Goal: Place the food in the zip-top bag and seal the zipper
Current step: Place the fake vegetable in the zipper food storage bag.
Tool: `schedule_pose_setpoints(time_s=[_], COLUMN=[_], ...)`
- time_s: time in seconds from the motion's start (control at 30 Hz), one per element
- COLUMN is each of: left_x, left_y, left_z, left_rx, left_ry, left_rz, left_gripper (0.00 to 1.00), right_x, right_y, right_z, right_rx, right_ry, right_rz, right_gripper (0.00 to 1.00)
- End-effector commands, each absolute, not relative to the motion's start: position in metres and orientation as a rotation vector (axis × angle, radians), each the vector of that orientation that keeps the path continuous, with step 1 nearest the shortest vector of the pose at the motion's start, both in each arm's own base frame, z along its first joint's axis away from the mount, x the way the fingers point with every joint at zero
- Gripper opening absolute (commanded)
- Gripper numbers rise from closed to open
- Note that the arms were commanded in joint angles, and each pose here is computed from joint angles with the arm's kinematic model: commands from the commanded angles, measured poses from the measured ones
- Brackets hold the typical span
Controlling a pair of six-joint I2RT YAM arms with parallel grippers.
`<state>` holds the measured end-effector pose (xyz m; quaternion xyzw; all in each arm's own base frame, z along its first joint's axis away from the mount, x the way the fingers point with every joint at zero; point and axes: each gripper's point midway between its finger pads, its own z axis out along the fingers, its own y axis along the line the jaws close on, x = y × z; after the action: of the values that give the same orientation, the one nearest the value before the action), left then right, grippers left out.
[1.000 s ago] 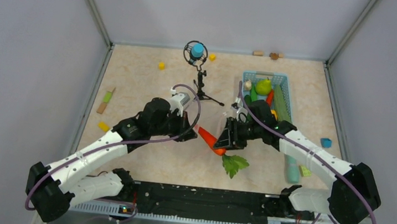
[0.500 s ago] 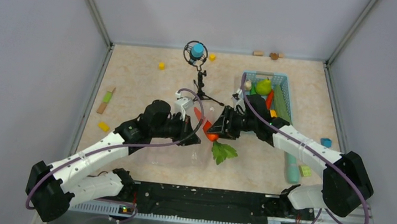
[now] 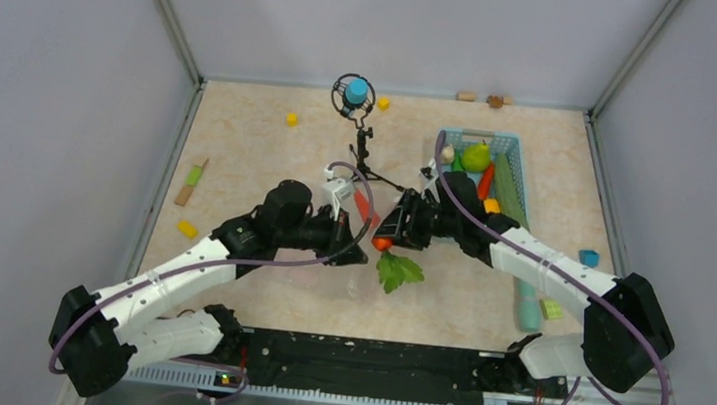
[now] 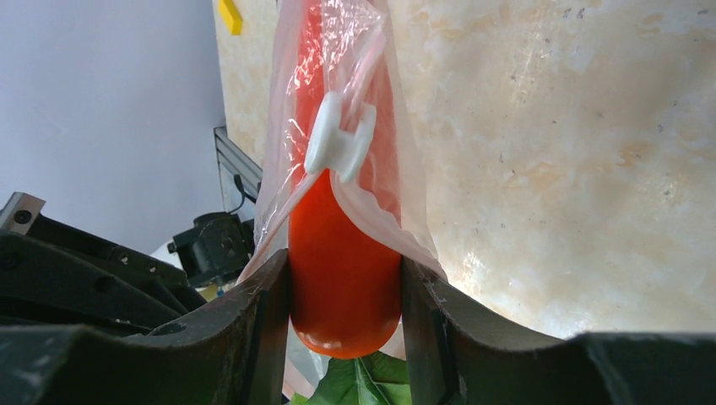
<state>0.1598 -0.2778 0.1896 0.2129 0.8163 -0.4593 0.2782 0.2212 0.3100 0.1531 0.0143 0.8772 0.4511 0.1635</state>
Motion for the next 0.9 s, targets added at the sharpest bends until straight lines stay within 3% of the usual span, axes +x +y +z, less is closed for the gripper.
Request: schedule_pose_setpoints(time_s=[0.0,0.63,0.87], left_x=[0.149,0.14,0.14], left_y=[-0.29,-0.296,-0.297], left_z=[0.2,0.199,0.202], left_rx=[0.696,0.751,0.75], left_ry=[2.116,2.107,2.093], left_rz=[-1.332,-1.341,-1.331], left_gripper=[0.0,0.0,0.0], right_x=[0.237,0.274,0.276], right_y=[0.323,0.323,0.324], right_z=[0.185,0.18,0.182], right_rx=[0.063,0.518,0.579], right_ry=[2.373,2.111,2.042], right_rz=[1.31,1.208,1.206], right_gripper=[0.13,0.2,0.27])
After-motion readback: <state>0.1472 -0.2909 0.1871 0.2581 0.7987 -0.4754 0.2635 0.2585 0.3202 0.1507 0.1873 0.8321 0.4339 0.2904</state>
